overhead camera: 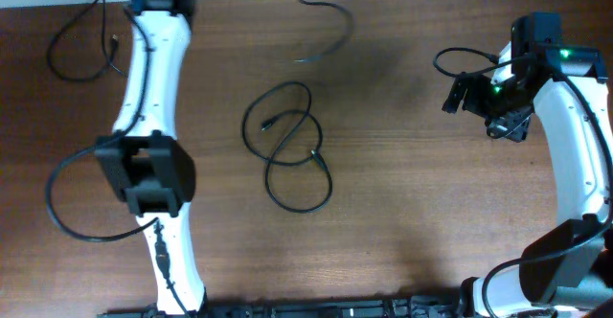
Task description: Untangle cables
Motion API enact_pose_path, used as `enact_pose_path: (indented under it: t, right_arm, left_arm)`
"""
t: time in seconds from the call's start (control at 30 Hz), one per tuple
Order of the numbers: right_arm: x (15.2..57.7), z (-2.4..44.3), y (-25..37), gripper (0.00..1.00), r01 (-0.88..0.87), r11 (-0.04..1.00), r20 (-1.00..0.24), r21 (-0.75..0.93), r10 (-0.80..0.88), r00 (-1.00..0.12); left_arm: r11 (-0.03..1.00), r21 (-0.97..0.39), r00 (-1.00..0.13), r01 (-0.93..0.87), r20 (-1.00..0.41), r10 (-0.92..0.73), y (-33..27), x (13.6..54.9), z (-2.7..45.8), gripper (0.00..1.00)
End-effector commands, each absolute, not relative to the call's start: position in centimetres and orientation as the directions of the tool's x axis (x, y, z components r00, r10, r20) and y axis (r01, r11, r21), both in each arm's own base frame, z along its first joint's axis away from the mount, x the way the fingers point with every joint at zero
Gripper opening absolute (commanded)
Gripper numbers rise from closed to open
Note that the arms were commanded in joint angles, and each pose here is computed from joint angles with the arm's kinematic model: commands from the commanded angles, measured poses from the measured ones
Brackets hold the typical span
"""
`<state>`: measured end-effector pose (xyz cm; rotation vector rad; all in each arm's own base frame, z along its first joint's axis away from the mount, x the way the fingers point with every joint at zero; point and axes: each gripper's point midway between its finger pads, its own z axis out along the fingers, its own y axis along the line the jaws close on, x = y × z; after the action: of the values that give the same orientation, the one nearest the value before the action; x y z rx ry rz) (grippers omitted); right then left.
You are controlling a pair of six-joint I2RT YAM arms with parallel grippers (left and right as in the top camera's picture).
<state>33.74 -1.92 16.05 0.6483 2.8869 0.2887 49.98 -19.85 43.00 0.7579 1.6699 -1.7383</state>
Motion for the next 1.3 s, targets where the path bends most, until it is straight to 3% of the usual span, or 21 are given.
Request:
enact_pose_path:
  t: [0.0,0.1,0.13,0.27,0.37,0.43,0.5,0.6,0.7,0.8,0.9,1.1,1.2,1.27]
  right_arm:
    - [33.8,16.5,-2.3,0.98,0.401,0.891,-0.14,0.215,0.434,-0.89]
    - [33.8,16.5,-2.3,0.98,0.401,0.891,-0.14,0.215,0.434,-0.89]
    - [33.8,16.5,-2.3,0.98,0.401,0.891,-0.14,0.215,0.434,-0.89]
    - [33.8,16.5,-2.3,0.98,0.4,0.891,-0.14,0.216,0.434,-0.89]
    - [33.8,16.5,-2.3,0.98,0.401,0.891,-0.14,0.215,0.434,-0.89]
    - [33.8,16.5,-2.3,0.98,0.401,0.891,-0.14,0.215,0.434,-0.89]
    - [33.8,16.5,-2.3,0.98,0.401,0.891,-0.14,0.215,0.434,-0.89]
    - [33.8,16.5,-2.3,0.98,0.4,0.891,-0.14,0.215,0.434,-0.89]
    - [33.8,16.5,-2.3,0.98,0.401,0.891,-0.14,0.215,0.434,-0.89]
    - [33.8,16.5,-2.3,0.98,0.401,0.891,-0.14,0.215,0.434,-0.89]
    - [33.8,16.5,-2.3,0.98,0.401,0.891,-0.14,0.215,0.434,-0.89]
    - [33.8,16.5,-2.3,0.98,0.401,0.891,-0.14,0.215,0.434,-0.89]
    - [33.8,16.5,-2.3,0.98,0.401,0.891,-0.14,0.215,0.434,-0.89]
    - [33.8,16.5,-2.3,0.98,0.401,0.891,-0.14,0.215,0.434,-0.89]
  left_arm:
    - [0.05,-0.703,-0.696,0.709,-0.71,-0.106,-14.1,50.5,45.0,0.0]
    - [0.129,-0.734,-0.69,0.667,-0.674,-0.265,-8.2,53.1,45.5,0.0]
    - [0.174,-0.755,-0.662,0.632,-0.643,-0.386,-4.3,54.7,46.0,0.0]
    - [0.264,-0.768,-0.561,0.583,-0.616,-0.553,-0.3,57.9,45.8,0.02]
    - [0.356,-0.855,-0.519,0.378,-0.514,-0.683,1.8,61.9,41.7,0.0]
    - [0.502,-0.826,-0.516,0.258,-0.557,-0.651,2.1,62.9,37.0,0.0]
    - [0.616,-0.766,-0.576,0.184,-0.592,-0.565,1.9,62.3,32.6,0.0]
    - [0.622,-0.764,-0.649,0.174,-0.564,-0.511,1.0,60.7,31.0,0.0]
    - [0.677,-0.708,-0.648,0.2,-0.614,-0.451,0.7,58.4,32.9,0.0]
    - [0.794,-0.6,-0.586,0.1,-0.68,-0.441,2.5,55.4,36.2,0.0]
    - [0.878,-0.432,-0.515,-0.204,-0.716,-0.472,7.1,50.3,38.2,0.0]
    - [0.88,-0.378,-0.406,-0.287,-0.784,-0.469,8.6,46.4,42.8,0.0]
    - [0.709,-0.355,-0.27,-0.61,-0.747,-0.607,13.5,43.6,41.3,0.0]
    - [0.489,-0.361,-0.112,-0.794,-0.704,-0.702,17.1,40.4,39.8,0.0]
